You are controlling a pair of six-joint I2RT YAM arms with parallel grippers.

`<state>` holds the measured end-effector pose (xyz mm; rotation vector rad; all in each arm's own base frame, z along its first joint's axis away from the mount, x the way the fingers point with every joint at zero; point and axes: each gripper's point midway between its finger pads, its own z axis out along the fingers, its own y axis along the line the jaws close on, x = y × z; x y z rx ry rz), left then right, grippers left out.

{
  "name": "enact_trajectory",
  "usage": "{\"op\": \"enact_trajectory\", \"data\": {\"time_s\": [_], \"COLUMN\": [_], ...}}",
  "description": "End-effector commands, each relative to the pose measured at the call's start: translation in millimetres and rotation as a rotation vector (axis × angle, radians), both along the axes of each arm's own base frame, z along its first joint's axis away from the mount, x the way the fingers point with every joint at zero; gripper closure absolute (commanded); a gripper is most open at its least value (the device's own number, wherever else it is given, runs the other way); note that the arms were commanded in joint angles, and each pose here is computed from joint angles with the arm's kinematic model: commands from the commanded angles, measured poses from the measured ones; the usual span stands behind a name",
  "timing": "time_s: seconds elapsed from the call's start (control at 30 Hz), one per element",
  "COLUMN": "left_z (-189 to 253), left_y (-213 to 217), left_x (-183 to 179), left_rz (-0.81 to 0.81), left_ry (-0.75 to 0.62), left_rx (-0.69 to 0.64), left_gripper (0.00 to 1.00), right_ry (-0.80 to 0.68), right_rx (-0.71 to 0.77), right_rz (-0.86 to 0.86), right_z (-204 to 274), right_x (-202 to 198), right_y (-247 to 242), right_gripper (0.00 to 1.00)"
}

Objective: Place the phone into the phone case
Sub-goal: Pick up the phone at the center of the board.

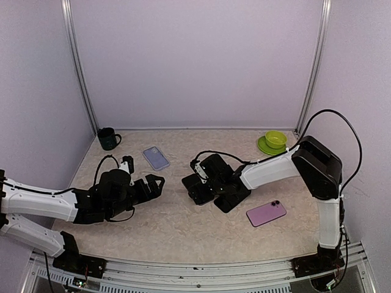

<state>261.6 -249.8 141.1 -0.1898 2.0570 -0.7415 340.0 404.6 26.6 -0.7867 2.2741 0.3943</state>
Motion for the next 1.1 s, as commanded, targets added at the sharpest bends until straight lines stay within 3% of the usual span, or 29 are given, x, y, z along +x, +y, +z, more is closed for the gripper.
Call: {"op": "enact_trajectory", "data": {"time_s": [0.0,0.6,0.93,1.07], "left_z": [0.8,24.2,4.9,0.1], "left_y": [4.6,5.6,2.5,9.1], "left_x": [-0.4,10.3,13.3,9.4], "left_rz": [0.030,0.067,0.092,0.103], "left_ry": [-0.001,-0.044,0.034,0.043], "left_rx": [-0.007,0.041,0.090,0.085], "left_gripper": [0.01,0.01,0.01,0.01], "right_ry": [0.022,0.033,-0.001,-0.024], "right_rx": [-0.088,-0.161,-0.118,-0.100], "right_rz": [0.013,0.027,0.071,0.090], "right_z": [-25.5,-39.1,-26.2,-16.9], "right_x": [-11.6,-16.8,-18.2,-18.8], "right_y": [-1.4,-6.4,0.6,3.6], "right_gripper": [0.01,0.21,0.32,0.31]}}
